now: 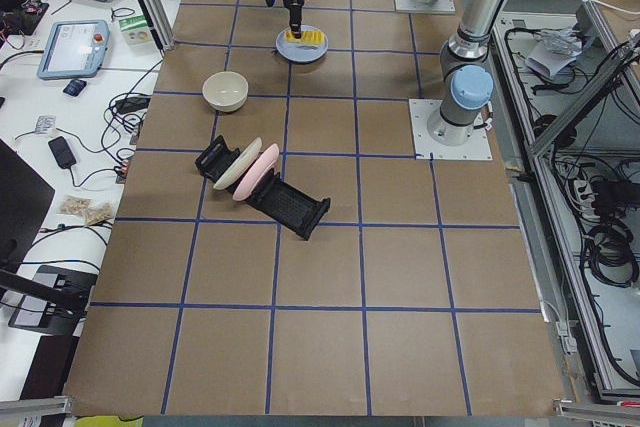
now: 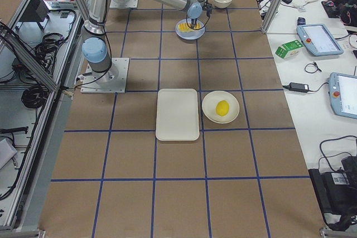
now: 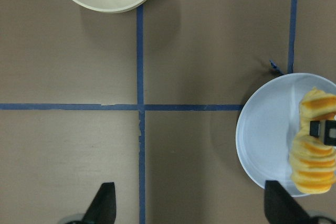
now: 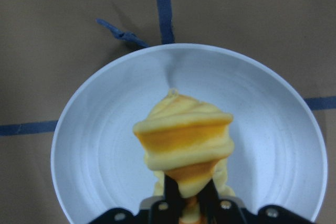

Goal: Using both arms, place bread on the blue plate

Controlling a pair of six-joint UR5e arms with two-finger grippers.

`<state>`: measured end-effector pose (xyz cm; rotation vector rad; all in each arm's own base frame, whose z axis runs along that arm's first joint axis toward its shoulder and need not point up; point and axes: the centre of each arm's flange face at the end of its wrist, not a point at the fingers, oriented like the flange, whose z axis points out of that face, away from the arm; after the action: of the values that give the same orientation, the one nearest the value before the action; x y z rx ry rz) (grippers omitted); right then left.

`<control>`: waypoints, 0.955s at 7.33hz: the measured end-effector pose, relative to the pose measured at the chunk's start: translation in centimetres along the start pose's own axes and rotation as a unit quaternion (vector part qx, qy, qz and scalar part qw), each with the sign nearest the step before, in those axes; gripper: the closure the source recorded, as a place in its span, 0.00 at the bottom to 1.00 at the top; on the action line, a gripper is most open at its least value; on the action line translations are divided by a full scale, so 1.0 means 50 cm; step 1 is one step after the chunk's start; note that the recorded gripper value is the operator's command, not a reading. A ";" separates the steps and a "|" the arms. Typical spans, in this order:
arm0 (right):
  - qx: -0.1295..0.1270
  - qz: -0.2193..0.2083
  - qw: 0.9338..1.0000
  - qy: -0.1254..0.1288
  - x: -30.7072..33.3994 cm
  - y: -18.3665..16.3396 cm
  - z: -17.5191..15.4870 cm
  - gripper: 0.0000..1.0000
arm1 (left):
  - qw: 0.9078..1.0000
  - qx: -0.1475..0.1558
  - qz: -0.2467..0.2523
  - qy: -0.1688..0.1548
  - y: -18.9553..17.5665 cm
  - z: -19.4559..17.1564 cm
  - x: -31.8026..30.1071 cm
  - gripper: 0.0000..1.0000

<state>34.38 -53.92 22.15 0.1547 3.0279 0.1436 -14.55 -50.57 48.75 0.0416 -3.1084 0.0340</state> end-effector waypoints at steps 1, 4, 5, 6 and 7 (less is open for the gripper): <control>-0.001 0.002 1.000 0.001 -0.001 0.000 0.003 0.00 | 1.000 -0.012 0.000 0.000 0.012 -0.036 -0.013 0.00; 0.004 0.013 1.000 -0.002 -0.003 -0.003 -0.007 0.00 | 1.000 -0.014 0.009 -0.009 0.030 -0.061 -0.020 0.00; 0.011 0.014 1.000 -0.002 -0.004 -0.005 -0.024 0.00 | 1.000 -0.005 0.009 -0.026 0.035 -0.072 -0.025 0.00; 0.021 0.015 1.000 0.000 0.007 -0.005 -0.068 0.00 | 0.999 0.002 0.005 -0.032 0.035 -0.075 -0.028 0.00; 0.031 0.015 0.999 0.019 0.044 -0.003 -0.135 0.00 | 1.000 0.007 0.004 -0.025 0.028 -0.072 -0.028 0.00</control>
<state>31.42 -54.44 28.59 0.2057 3.0707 0.0569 -13.06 -49.06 52.27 0.0294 -3.1588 0.0550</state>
